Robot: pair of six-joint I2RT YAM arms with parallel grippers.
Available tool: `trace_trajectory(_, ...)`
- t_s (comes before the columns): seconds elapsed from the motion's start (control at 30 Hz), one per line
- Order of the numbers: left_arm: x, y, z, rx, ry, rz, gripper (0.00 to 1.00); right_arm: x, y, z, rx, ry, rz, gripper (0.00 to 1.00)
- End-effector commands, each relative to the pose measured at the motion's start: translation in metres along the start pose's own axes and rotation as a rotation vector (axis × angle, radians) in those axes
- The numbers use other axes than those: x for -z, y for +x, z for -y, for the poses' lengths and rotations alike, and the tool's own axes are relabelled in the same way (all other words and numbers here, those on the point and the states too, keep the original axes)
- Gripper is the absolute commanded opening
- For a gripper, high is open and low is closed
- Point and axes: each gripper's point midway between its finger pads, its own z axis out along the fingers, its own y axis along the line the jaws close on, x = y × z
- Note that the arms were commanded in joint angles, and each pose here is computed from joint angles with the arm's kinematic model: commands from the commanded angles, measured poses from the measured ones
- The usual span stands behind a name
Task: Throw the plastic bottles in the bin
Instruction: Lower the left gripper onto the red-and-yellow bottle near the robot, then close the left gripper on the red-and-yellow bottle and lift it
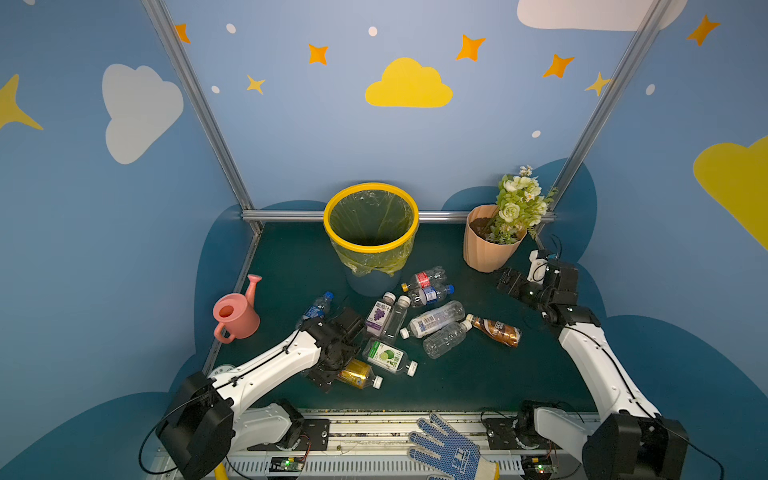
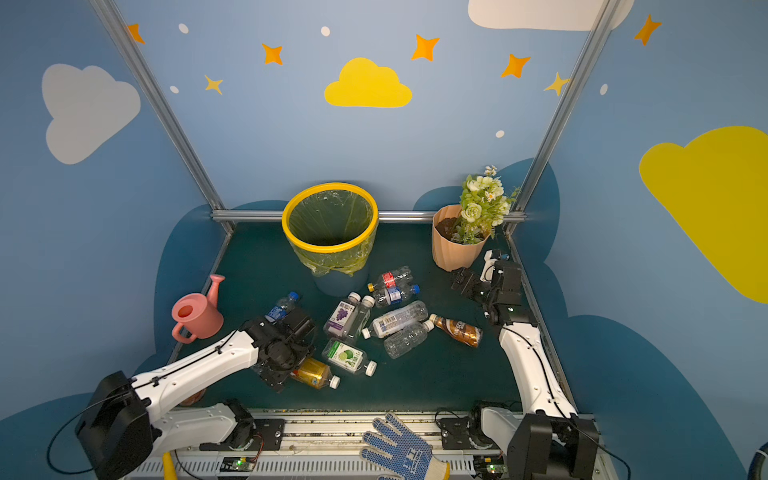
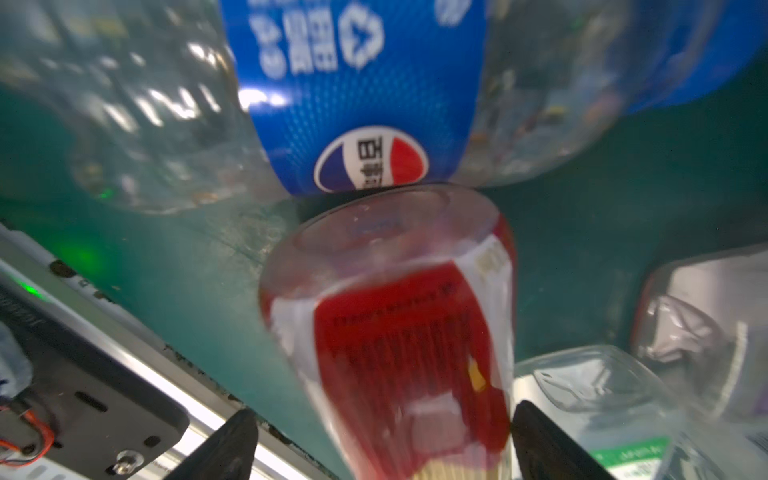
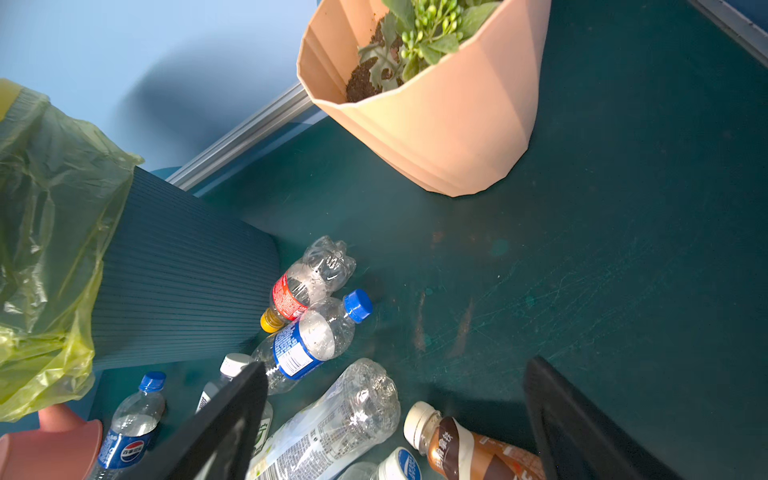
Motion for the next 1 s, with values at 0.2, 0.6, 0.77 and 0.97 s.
trace_trajectory(0.2, -0.019, 0.001, -0.003, -0.012, -0.027, -0.019, 0.93, 0.008, 0.002, 0.001, -0.022, -0.025, 0.002, 0.94)
trace_trajectory(0.6, -0.035, 0.004, -0.003, -0.064, -0.094, -0.058, 0.89, 0.014, 0.001, 0.005, -0.039, -0.021, 0.016, 0.94)
trace_trajectory(0.77, -0.032, 0.000, -0.002, -0.067, -0.081, -0.033, 0.80, 0.018, 0.001, 0.007, -0.047, -0.014, 0.028, 0.94)
trace_trajectory(0.97, -0.030, -0.001, 0.000, -0.068, -0.031, -0.023, 0.67, 0.021, -0.001, 0.009, -0.055, -0.012, 0.039, 0.94)
